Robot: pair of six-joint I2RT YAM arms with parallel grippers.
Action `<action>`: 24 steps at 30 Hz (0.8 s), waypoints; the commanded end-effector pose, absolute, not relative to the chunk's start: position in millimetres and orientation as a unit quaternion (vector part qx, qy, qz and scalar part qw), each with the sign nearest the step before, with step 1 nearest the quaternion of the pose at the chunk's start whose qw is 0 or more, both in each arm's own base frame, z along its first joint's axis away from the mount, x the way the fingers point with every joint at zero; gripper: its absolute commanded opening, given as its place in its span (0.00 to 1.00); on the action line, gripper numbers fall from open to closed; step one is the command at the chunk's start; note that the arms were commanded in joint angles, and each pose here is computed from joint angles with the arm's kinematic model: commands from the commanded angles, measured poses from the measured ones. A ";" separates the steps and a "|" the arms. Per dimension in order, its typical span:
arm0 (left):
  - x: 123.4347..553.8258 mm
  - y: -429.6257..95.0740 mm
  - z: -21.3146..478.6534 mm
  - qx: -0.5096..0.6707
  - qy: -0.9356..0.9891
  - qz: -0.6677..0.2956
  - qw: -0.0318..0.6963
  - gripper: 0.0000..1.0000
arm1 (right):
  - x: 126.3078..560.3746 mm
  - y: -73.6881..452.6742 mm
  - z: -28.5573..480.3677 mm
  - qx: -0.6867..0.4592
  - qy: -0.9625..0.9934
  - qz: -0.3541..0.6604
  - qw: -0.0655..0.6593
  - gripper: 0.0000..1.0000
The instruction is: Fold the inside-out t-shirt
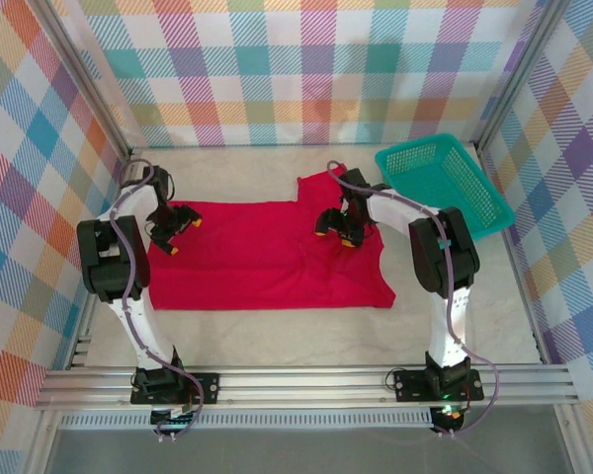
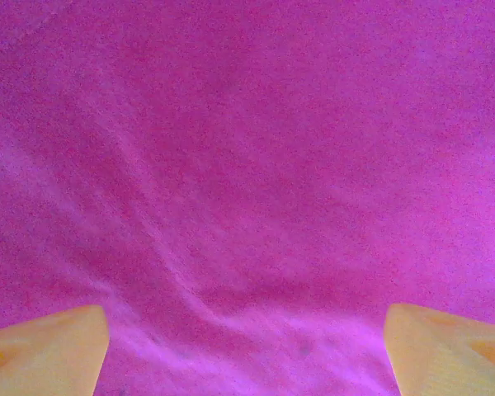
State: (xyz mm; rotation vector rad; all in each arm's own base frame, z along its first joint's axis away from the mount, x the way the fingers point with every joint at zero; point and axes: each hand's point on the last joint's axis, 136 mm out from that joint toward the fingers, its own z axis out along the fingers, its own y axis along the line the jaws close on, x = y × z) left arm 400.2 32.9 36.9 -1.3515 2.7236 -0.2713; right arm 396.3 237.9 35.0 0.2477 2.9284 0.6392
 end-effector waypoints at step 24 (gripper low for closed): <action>412.7 73.9 84.7 -0.470 0.881 -0.003 0.061 0.87 | 460.0 212.2 117.8 0.093 0.960 0.145 0.223 0.77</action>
